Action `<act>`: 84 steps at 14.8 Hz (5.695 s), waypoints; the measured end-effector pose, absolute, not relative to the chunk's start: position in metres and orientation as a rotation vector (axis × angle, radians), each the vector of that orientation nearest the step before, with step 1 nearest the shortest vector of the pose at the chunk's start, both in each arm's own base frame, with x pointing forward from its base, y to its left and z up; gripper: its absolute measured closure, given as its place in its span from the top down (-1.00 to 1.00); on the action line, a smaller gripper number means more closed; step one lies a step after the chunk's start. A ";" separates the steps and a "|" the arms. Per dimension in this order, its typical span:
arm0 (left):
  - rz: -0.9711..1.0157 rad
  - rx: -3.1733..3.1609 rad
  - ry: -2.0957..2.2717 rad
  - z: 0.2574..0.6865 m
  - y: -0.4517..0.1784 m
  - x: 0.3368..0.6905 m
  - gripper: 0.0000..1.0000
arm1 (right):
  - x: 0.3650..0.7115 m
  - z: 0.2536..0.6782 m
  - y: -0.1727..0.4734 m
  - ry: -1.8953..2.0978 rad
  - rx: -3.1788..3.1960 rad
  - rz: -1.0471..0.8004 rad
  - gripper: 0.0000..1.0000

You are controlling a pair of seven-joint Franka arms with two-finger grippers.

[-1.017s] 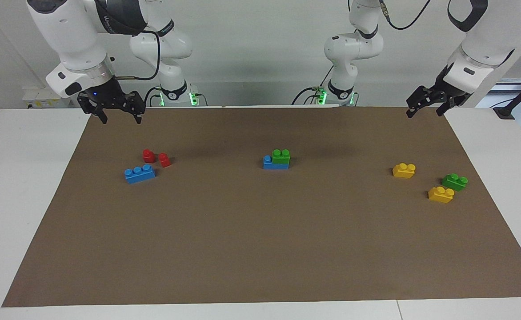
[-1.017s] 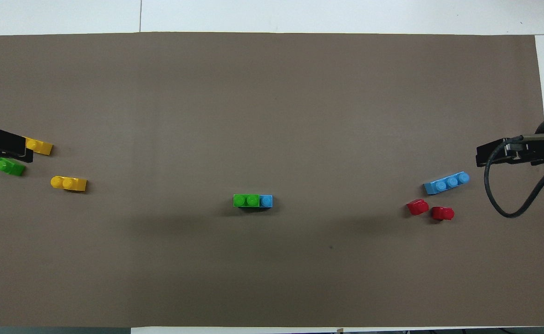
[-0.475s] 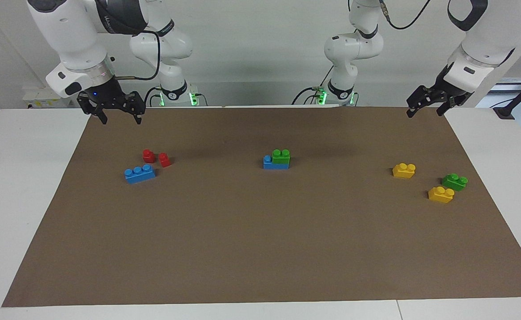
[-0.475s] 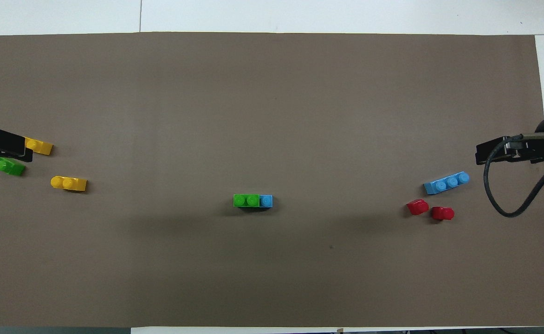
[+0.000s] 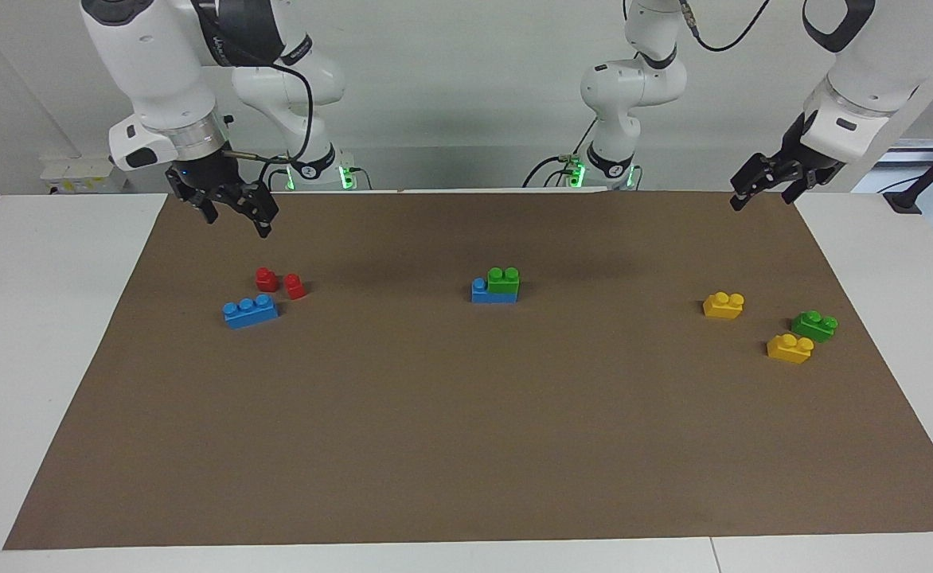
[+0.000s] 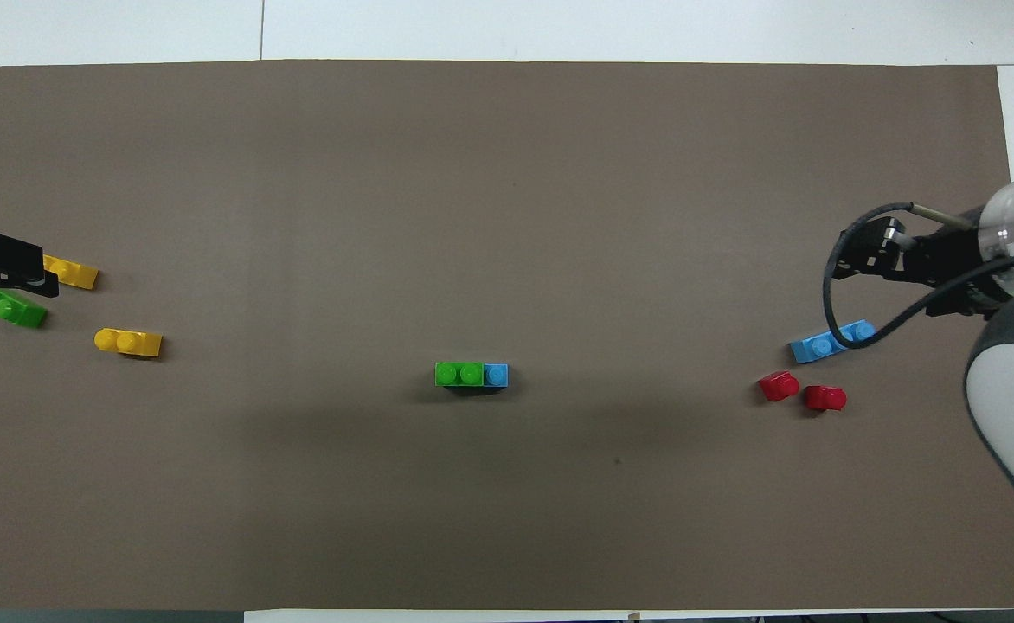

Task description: Remove green block with left arm and hold with right

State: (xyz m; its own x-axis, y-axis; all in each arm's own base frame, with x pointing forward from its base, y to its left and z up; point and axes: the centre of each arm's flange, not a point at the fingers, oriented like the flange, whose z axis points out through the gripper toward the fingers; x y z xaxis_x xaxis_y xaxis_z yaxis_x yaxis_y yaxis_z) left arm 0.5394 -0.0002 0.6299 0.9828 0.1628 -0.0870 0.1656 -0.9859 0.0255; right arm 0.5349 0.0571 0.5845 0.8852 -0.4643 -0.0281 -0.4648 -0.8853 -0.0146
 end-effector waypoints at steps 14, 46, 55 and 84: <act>-0.019 2.697 1.549 0.582 -0.146 0.508 1.00 | 0.537 0.471 0.200 1.886 -2.145 0.432 1.00; -0.061 2.141 2.285 0.371 -0.336 0.450 1.00 | 0.476 0.291 0.331 1.928 -1.949 0.487 1.00; -0.061 2.141 2.292 0.359 -0.350 0.432 1.00 | 0.464 0.284 0.345 1.918 -1.947 0.470 1.00; -0.015 2.127 2.212 0.359 -0.358 0.429 -0.32 | 0.468 0.273 0.322 1.887 -1.887 0.495 -0.31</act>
State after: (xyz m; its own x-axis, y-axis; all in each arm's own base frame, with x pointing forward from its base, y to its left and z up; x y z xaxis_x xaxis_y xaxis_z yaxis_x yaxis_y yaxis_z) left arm 0.4295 -0.3575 0.3591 -0.0378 0.9975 -0.0595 0.9983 0.0404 0.0432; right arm 0.4679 0.3225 0.2727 0.0132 -0.8478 -0.5302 -0.9988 0.0133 -0.0462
